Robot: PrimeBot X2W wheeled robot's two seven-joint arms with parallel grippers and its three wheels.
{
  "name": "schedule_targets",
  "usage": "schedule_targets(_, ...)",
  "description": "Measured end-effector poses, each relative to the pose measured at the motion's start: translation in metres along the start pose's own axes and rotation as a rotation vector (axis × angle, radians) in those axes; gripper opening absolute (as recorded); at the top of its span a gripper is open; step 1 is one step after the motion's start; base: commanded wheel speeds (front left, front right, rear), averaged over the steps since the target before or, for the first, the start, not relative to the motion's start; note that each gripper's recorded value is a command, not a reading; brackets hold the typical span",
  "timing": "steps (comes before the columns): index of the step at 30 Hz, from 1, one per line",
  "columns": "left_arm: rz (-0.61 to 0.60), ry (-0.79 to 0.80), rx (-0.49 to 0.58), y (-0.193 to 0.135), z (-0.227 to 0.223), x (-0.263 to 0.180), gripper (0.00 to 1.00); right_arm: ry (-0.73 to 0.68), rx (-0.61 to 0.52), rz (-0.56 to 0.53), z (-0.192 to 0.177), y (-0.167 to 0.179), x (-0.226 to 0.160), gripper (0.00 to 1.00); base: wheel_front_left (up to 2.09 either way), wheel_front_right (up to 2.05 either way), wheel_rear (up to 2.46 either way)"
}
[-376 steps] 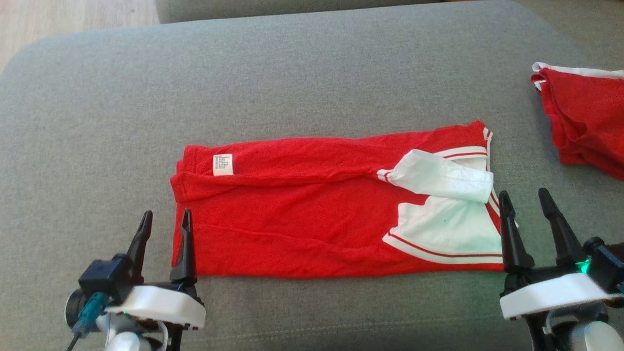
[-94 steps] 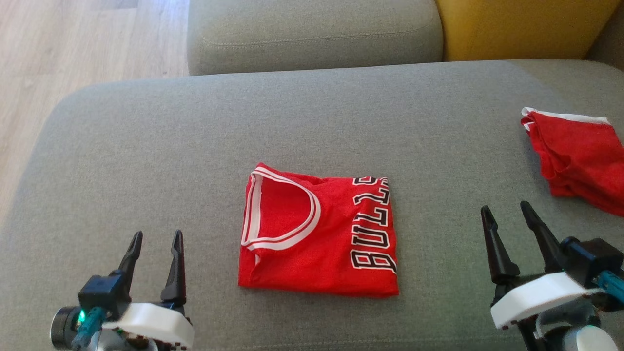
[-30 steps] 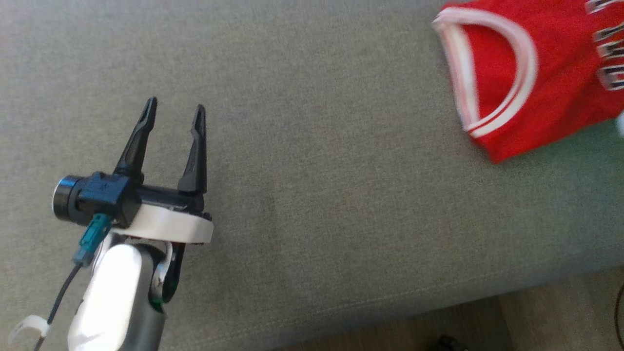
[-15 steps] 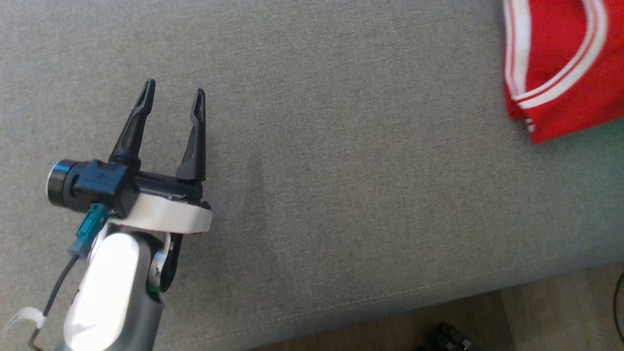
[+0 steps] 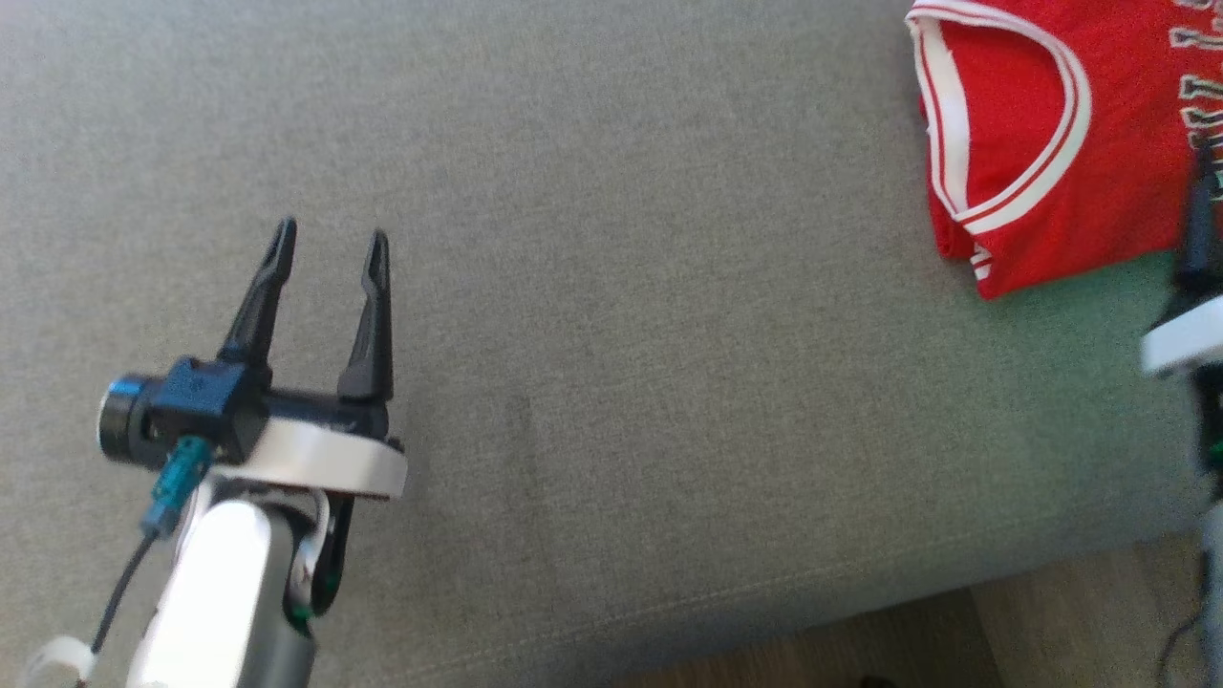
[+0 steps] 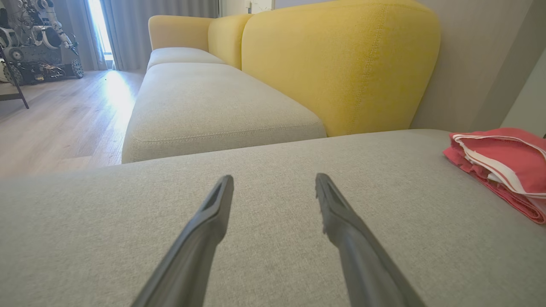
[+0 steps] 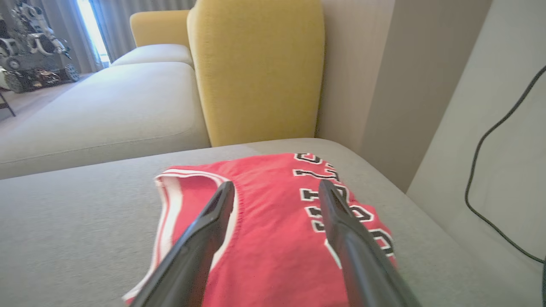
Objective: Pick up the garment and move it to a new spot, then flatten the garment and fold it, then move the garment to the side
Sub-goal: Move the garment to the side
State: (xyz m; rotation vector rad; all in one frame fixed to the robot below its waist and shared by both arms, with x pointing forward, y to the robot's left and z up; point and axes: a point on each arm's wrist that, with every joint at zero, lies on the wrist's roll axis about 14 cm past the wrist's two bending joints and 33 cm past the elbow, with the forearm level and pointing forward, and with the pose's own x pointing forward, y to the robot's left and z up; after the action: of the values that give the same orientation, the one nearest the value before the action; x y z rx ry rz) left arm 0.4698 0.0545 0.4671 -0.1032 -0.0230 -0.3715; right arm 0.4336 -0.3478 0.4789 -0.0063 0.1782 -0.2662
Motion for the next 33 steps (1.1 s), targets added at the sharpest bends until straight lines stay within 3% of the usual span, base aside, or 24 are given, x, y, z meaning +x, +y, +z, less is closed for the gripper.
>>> schedule_targets(9,0.082,-0.004,0.009,0.012,0.016,-0.034,1.0,-0.069,0.073,0.203,0.01,0.093,-0.046,1.0,0.0,0.0,0.0)
schedule_targets(17,0.209,0.006,0.021,0.042,0.024,-0.076,1.0,-0.122,0.086,0.38,0.031,0.164,-0.066,1.0,0.0,0.0,0.0)
schedule_targets(23,0.264,-0.007,0.038,0.054,0.034,-0.1,1.0,-0.116,0.07,0.433,0.029,0.182,-0.082,1.0,0.0,0.0,0.0)
schedule_targets(33,0.273,0.015,0.04,0.049,0.03,-0.13,1.0,-0.078,0.07,0.426,0.017,0.174,-0.109,1.0,0.0,0.0,0.0)
